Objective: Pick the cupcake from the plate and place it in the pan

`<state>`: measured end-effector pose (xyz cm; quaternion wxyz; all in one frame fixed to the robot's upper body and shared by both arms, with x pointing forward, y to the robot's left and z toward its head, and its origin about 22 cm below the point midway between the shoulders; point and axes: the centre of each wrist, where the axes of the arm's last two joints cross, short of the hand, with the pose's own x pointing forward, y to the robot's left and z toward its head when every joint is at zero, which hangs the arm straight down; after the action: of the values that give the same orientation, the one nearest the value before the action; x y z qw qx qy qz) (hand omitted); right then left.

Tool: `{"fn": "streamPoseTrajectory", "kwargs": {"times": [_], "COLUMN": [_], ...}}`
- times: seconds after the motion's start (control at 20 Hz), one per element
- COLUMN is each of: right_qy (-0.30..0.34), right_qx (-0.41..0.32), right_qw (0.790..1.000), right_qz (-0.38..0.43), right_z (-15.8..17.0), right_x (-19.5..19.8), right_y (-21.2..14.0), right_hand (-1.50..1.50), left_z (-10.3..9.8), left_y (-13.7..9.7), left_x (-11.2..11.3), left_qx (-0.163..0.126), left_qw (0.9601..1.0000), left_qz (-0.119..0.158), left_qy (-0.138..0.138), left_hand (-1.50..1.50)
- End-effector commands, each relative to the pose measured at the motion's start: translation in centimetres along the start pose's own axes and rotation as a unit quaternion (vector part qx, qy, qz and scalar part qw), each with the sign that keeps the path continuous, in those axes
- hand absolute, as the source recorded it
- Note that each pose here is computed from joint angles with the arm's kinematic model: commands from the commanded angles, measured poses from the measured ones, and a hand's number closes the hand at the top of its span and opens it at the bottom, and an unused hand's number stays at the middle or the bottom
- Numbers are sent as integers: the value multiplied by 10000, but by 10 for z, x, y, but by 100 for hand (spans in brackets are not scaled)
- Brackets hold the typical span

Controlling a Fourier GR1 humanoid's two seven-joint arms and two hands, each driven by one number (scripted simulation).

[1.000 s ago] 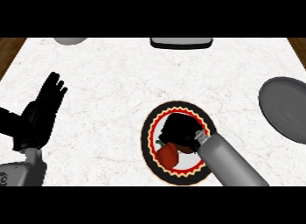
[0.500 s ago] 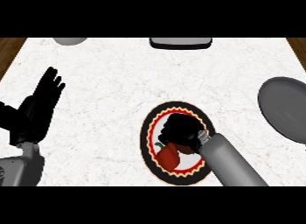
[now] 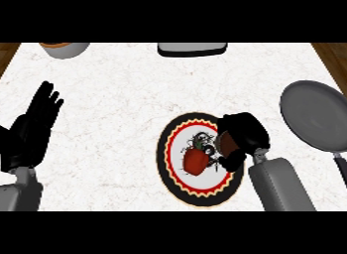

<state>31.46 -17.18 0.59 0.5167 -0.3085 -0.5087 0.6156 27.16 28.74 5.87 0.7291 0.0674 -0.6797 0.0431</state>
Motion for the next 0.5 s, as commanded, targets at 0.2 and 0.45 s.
{"fn": "streamPoseTrajectory", "kwargs": {"times": [0.2,0.45], "right_qy": [1495,1730], "right_qx": [-2374,-2796], "right_qw": [9594,9438], "right_qz": [299,344], "right_z": [53,108], "right_x": [23,48], "right_y": [-80,-120], "right_hand": [150,150], "left_z": [4,6], "left_y": [-8,1], "left_x": [-6,-18], "left_qx": [-149,-164], "left_qw": [9999,9999], "left_qz": [14,-41], "left_qy": [-33,-36], "left_hand": [0,0]}}
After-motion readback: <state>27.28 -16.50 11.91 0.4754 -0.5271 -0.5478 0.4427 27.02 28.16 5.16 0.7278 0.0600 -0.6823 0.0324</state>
